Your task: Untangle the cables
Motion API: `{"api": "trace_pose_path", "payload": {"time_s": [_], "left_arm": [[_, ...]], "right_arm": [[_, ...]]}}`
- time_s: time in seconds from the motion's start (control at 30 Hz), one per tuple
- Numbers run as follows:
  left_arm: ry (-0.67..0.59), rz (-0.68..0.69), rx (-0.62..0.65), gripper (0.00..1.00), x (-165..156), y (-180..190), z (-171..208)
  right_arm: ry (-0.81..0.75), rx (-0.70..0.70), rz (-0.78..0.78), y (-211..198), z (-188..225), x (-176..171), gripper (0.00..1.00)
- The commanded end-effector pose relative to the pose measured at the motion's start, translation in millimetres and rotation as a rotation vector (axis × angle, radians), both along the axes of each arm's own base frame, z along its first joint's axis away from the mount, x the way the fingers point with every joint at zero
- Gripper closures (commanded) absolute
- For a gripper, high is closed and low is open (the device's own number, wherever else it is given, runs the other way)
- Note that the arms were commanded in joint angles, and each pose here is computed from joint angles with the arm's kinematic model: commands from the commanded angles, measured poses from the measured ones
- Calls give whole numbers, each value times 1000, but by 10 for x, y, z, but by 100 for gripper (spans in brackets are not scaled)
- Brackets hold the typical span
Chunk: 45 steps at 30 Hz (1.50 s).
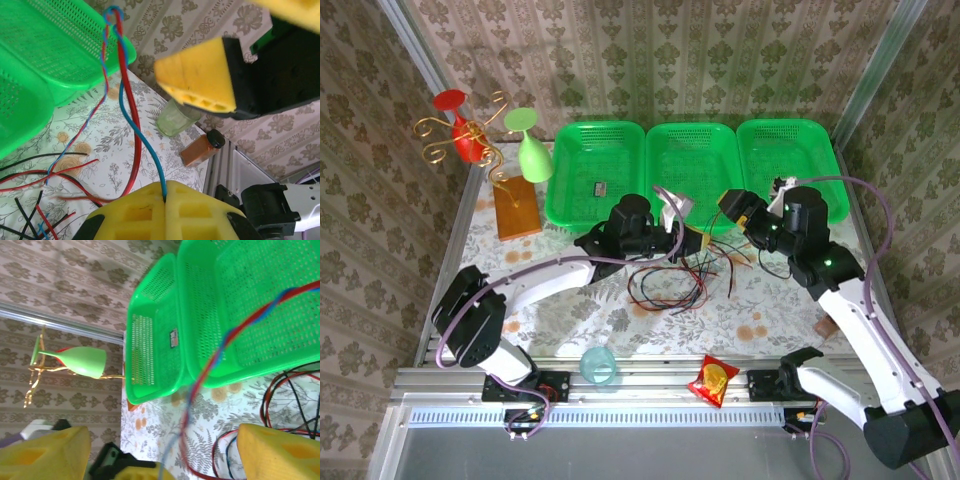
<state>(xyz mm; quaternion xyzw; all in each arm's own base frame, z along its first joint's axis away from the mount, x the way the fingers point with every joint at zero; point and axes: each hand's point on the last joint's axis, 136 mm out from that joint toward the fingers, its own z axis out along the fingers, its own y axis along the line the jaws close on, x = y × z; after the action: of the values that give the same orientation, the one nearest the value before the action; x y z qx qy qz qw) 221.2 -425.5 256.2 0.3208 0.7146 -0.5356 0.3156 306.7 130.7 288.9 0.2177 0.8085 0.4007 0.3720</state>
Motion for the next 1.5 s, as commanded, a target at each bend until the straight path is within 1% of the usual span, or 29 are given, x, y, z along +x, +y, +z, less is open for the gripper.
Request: {"api": "trace_pose_path", "payload": {"time_s": [0.0,0.07,0.17,0.23,0.3,0.4,0.5,0.6,0.73,0.97,1.1,1.2,1.27,1.33,1.4,1.47], "left_arm": [[5,-28,-68,100,-63,22,302],[18,-21,-64,100,-50,43,273],[37,-12,-82,100,-26,78,296],[54,-4,-100,100,-2,107,332],[68,-1,-110,100,13,127,365],[67,-1,-109,100,18,152,400],[69,0,-99,100,33,178,377],[76,-3,-92,100,36,194,354],[78,-8,-88,100,29,195,340],[83,-10,-86,100,22,198,337],[89,-14,-85,100,17,184,324],[89,-14,-84,100,30,175,328],[83,-17,-75,100,22,177,333],[86,13,-52,100,56,205,324],[93,5,-52,100,50,191,362],[106,-13,-63,100,31,158,430]], "right_arm": [[18,-15,82,75,-86,-74,19],[11,-1,94,104,-103,-75,19],[4,-16,118,125,-189,-88,23],[-20,-61,149,126,-257,-120,26],[-39,-103,143,75,-317,-141,33],[-110,-123,146,52,-316,-177,40],[-145,-86,183,125,-289,-212,43],[-131,5,248,279,-245,-209,42],[-103,127,315,463,-197,-146,45],[-138,143,311,490,-136,-63,53],[-131,149,325,526,-198,-26,57],[-159,172,331,551,-154,14,62],[-153,172,338,559,-108,11,63],[-152,152,324,526,-91,-1,63],[-171,143,308,492,-84,-22,63],[-188,144,306,484,-81,-40,69]]}}
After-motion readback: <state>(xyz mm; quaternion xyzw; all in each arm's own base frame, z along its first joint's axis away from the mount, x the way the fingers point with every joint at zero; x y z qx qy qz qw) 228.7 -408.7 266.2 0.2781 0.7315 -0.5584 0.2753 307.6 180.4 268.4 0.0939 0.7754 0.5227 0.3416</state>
